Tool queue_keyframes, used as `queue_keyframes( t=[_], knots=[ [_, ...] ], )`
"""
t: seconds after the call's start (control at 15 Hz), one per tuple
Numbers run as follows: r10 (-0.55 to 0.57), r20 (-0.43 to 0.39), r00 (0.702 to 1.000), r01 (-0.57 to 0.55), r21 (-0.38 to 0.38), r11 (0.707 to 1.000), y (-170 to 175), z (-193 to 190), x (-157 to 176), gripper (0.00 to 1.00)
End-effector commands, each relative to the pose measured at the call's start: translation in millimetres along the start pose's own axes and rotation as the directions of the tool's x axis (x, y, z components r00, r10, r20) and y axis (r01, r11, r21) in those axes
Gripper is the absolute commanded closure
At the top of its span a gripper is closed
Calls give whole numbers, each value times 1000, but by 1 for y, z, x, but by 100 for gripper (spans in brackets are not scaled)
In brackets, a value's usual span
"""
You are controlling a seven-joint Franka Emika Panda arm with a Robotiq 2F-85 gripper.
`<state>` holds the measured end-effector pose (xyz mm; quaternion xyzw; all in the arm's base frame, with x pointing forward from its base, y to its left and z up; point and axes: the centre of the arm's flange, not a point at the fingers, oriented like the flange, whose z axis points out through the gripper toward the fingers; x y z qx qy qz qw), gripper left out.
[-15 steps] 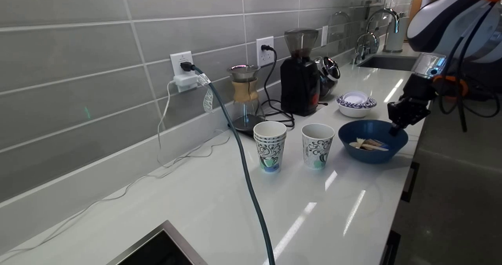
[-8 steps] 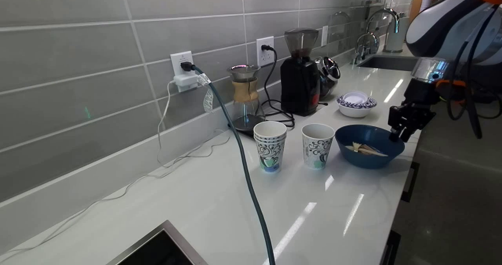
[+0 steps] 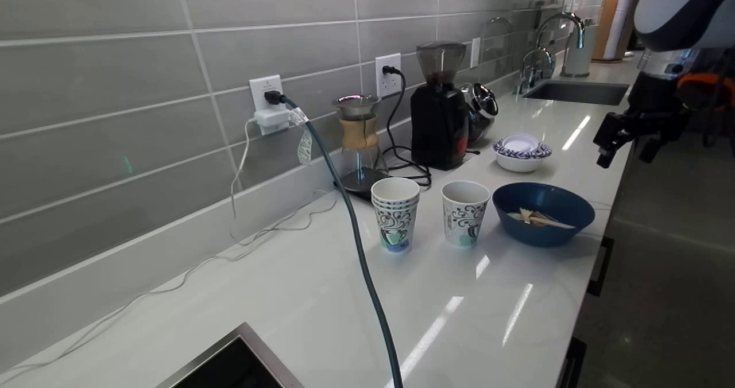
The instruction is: Move the blue bowl closer to the edge
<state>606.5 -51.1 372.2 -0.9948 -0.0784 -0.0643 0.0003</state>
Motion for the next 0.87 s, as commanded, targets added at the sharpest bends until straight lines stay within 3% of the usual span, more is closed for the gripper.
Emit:
queue_keyframes(
  t=[0.0, 0.33, 0.4, 0.8],
  knots=[
    [19, -8, 1000, -19, -64, 998, -28, -43, -31, 0],
    [52, -56, 997, -59, -122, 991, -64, -85, -50, 0],
    [39, -50, 998, -43, -81, 996, -48, -68, -27, 0],
    [44, -60, 997, -50, -97, 994, -58, -80, -40, 0]
  ],
)
